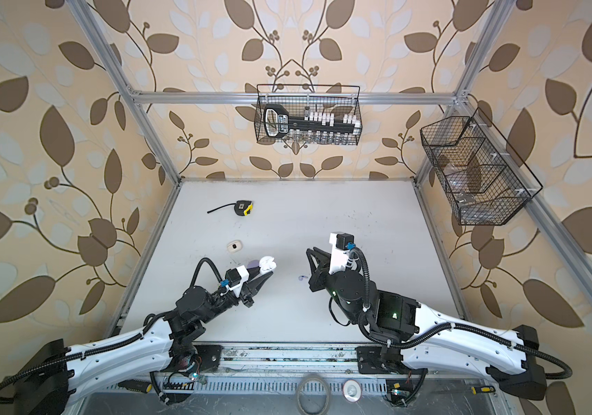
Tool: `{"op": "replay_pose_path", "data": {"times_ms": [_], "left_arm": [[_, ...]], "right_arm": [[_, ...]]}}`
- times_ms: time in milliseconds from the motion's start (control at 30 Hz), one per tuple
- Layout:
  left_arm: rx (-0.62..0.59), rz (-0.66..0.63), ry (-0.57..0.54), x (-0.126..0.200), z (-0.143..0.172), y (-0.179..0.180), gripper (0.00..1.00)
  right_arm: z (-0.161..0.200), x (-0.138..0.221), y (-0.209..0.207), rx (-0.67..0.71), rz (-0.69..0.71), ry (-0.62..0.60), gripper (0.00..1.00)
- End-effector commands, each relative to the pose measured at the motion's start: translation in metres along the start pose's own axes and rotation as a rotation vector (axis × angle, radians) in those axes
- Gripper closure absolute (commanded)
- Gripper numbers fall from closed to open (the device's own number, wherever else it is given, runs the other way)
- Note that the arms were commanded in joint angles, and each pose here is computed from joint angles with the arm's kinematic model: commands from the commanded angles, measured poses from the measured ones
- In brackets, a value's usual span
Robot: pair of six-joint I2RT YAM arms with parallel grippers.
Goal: Insert wireless bluetooth earbuds into charging case
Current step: Insert the wireless bluetooth earbud into the charging case.
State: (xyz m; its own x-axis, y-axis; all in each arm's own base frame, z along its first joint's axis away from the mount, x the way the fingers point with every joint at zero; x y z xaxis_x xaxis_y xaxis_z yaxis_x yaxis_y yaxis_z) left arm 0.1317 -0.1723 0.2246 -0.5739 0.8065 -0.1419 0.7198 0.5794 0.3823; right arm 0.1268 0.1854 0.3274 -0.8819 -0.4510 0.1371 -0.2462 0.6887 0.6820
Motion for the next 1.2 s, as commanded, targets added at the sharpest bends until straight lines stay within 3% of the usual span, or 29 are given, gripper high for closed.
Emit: {"op": "replay_pose_path", "data": {"times_ms": [0,667,1167], "left_arm": [[0.007,0.009,-0.073,0.001,-0.010,0.000,1.00],[-0.024,0.060,-0.184,0.013,-0.014,-0.007,1.00],[-0.026,0.082,-0.214,0.015,-0.018,-0.009,1.00]], "right_arm": [[-0.009,0.000,0.013,-0.017,-0.023,-0.069,0.92],[0.021,0.004,0.052,-0.094,-0.209,-0.076,0.95],[0.075,-0.013,0.057,-0.032,-0.201,-0.008,0.95]]}}
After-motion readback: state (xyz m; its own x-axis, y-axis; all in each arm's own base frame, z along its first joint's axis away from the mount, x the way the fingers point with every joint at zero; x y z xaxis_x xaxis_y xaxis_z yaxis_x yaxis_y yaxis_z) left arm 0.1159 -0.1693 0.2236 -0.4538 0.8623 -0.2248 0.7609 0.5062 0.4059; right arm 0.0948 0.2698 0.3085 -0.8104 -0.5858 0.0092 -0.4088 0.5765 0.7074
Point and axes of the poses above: each gripper's point midway between its finger pads, its own x axis back along the fingers, its own y axis along the line the jaws close on, z = x × y, the point moved 9 cm from there along x, back along the fingers, and after that the axes turned 15 degrees about -x, right-handed, at the moved point
